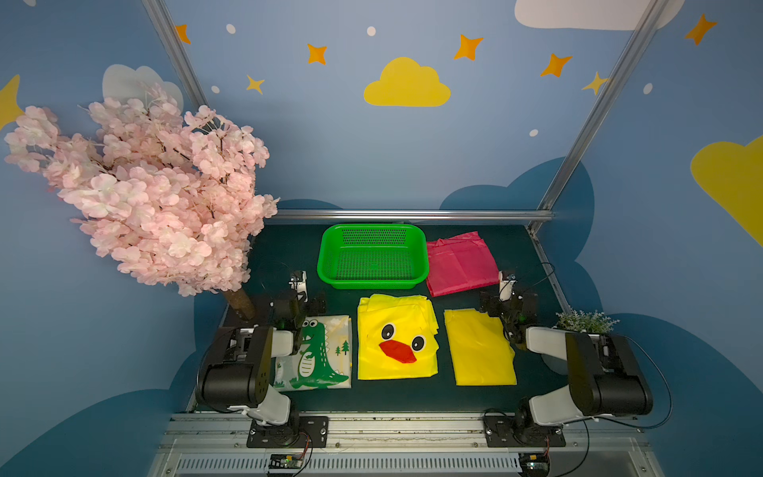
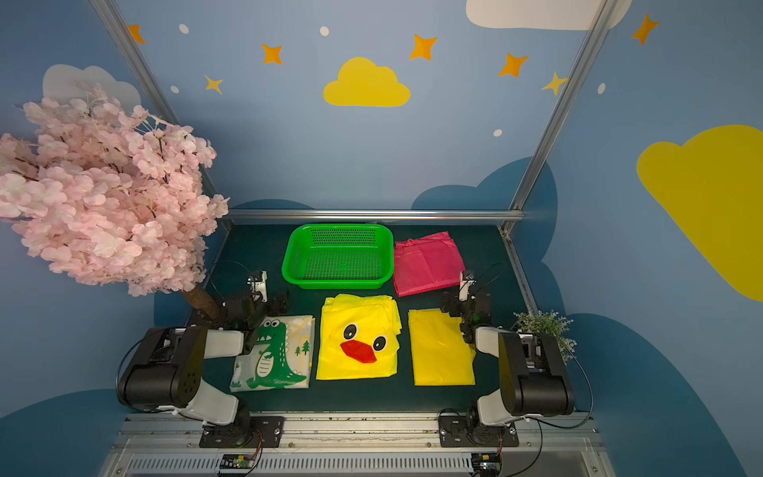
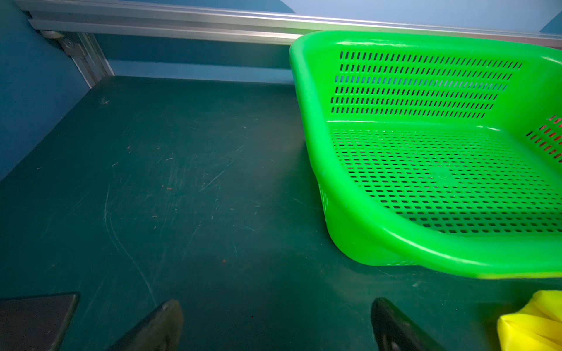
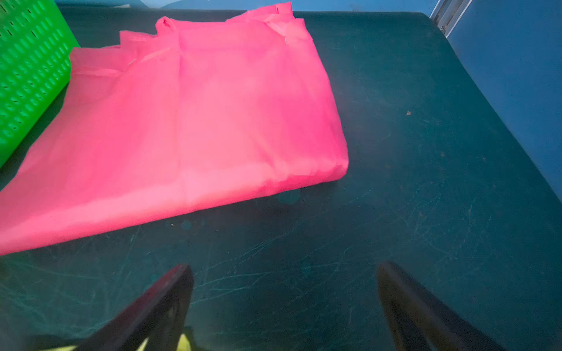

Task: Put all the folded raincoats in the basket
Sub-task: Pick up the raincoat from the center of the board, then place the raincoat in the basket.

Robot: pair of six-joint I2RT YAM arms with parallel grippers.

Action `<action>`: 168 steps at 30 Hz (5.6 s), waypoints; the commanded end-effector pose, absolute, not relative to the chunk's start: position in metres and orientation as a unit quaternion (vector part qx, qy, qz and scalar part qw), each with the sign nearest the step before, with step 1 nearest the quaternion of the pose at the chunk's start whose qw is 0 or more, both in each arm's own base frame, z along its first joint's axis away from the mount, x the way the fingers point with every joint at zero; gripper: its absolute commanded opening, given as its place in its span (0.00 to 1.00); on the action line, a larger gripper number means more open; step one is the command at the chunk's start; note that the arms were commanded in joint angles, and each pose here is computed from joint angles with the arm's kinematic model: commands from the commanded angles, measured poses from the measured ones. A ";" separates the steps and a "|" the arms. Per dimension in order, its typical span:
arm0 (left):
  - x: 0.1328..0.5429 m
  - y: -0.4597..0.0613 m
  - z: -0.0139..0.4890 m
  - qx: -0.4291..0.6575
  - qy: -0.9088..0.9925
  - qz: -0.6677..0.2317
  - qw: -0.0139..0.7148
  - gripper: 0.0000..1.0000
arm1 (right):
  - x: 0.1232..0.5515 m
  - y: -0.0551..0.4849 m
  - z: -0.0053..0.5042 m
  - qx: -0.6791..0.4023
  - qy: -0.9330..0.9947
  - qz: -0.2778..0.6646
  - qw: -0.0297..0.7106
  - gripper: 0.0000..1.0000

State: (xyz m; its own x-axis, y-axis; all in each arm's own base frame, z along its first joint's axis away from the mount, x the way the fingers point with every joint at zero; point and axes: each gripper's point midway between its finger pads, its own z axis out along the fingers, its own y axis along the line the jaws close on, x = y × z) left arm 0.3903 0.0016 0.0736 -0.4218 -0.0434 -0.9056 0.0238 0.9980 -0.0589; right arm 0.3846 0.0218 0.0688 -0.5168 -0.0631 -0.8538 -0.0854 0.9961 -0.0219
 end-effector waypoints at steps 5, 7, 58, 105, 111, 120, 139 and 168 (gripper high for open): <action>0.386 -0.012 0.108 0.030 0.827 -0.048 0.559 1.00 | 0.395 0.024 0.132 -0.030 0.842 0.023 0.539 0.98; 0.378 -0.009 0.117 0.022 0.831 -0.042 0.554 1.00 | 0.383 0.018 0.141 0.027 0.879 0.037 0.475 0.98; 0.236 -0.192 0.042 -0.112 0.954 -0.257 0.104 1.00 | 0.207 0.243 0.063 -0.006 0.948 0.318 -0.027 0.86; 0.198 -0.204 0.128 -0.109 0.909 -0.376 0.140 0.02 | 0.162 0.231 0.158 -0.034 0.935 0.354 0.018 0.00; 0.217 -0.204 0.169 -0.104 0.896 -0.384 0.197 0.02 | 0.176 0.234 0.198 -0.036 0.924 0.374 0.070 0.00; 0.313 -0.178 0.212 -0.134 0.886 -0.360 0.261 0.02 | 0.255 0.259 0.244 -0.064 0.907 0.380 0.170 0.00; 0.476 -0.115 0.150 -0.165 0.924 -0.278 0.206 0.02 | 0.440 0.335 0.180 -0.007 0.911 0.403 0.091 0.00; 0.513 -0.106 0.149 -0.142 0.922 -0.273 0.236 0.94 | 0.472 0.338 0.176 -0.006 0.910 0.400 0.112 0.78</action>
